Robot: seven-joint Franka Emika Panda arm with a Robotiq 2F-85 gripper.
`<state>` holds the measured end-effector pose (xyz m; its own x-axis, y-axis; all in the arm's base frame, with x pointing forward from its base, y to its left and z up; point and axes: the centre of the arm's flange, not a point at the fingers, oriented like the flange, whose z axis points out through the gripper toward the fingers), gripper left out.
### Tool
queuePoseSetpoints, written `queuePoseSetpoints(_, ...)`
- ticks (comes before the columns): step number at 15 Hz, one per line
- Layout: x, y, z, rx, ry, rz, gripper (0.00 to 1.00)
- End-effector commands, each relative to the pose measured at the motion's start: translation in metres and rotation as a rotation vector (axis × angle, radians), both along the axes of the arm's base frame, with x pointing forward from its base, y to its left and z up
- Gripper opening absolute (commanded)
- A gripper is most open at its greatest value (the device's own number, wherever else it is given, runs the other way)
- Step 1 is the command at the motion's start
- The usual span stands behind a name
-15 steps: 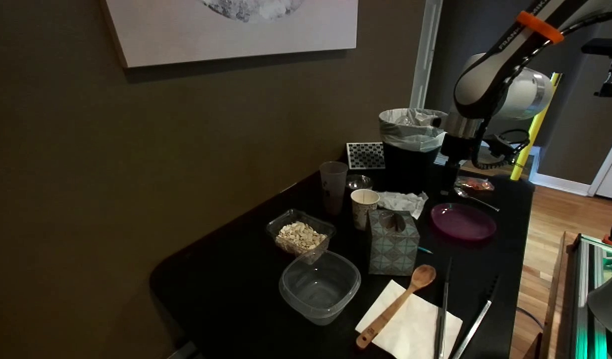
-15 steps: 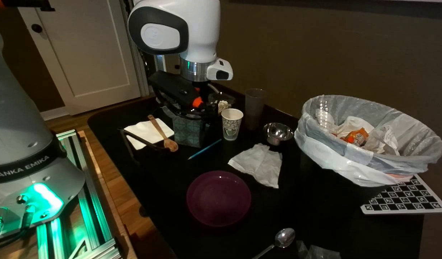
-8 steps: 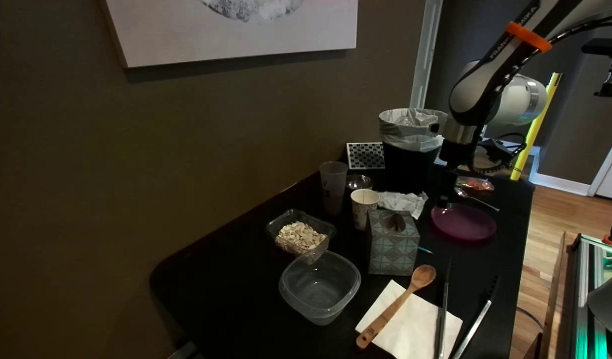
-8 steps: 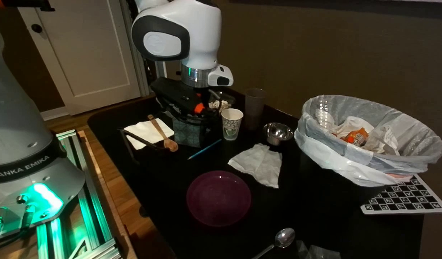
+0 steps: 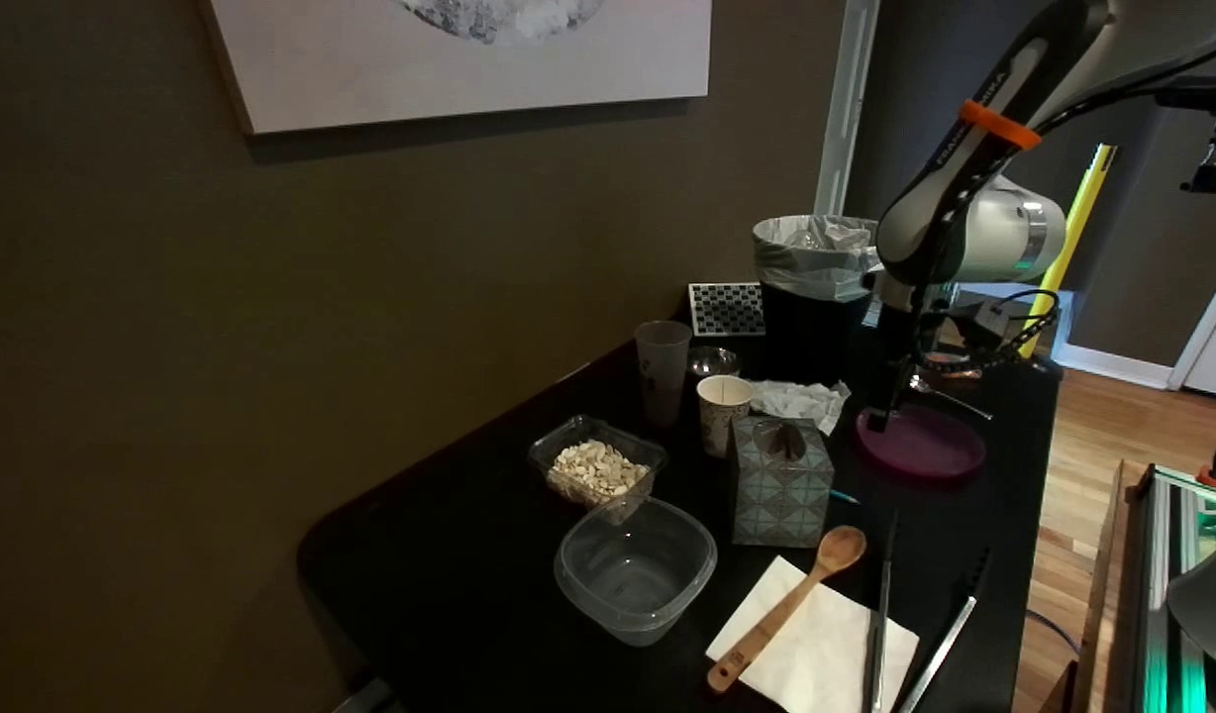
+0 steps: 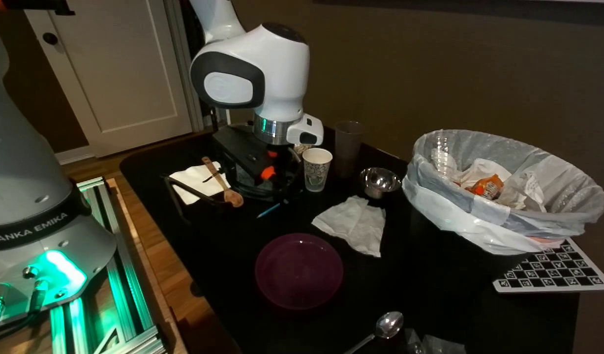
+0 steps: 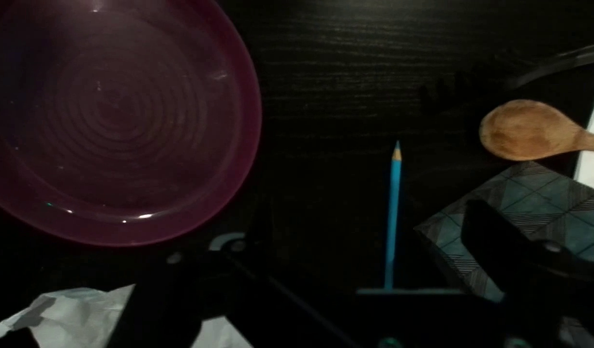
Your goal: Put the pencil in the cup
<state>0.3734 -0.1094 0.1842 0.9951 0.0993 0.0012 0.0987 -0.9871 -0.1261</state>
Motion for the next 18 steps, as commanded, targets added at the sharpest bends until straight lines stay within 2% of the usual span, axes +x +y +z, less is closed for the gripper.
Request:
queuePoseSetpoints(1, 0.021, 0.001, -0.033, -0.046, -0.007, -0.106, 1.00)
queuePoseSetpoints(5, 0.037, 0.013, -0.053, -0.043, -0.018, -0.140, 1.00)
queuePoseSetpoints(10, 0.060, 0.034, -0.070, -0.024, -0.011, -0.072, 1.00)
queuePoseSetpoints(18, 0.064, 0.044, -0.094, -0.014, 0.027, -0.027, 1.00)
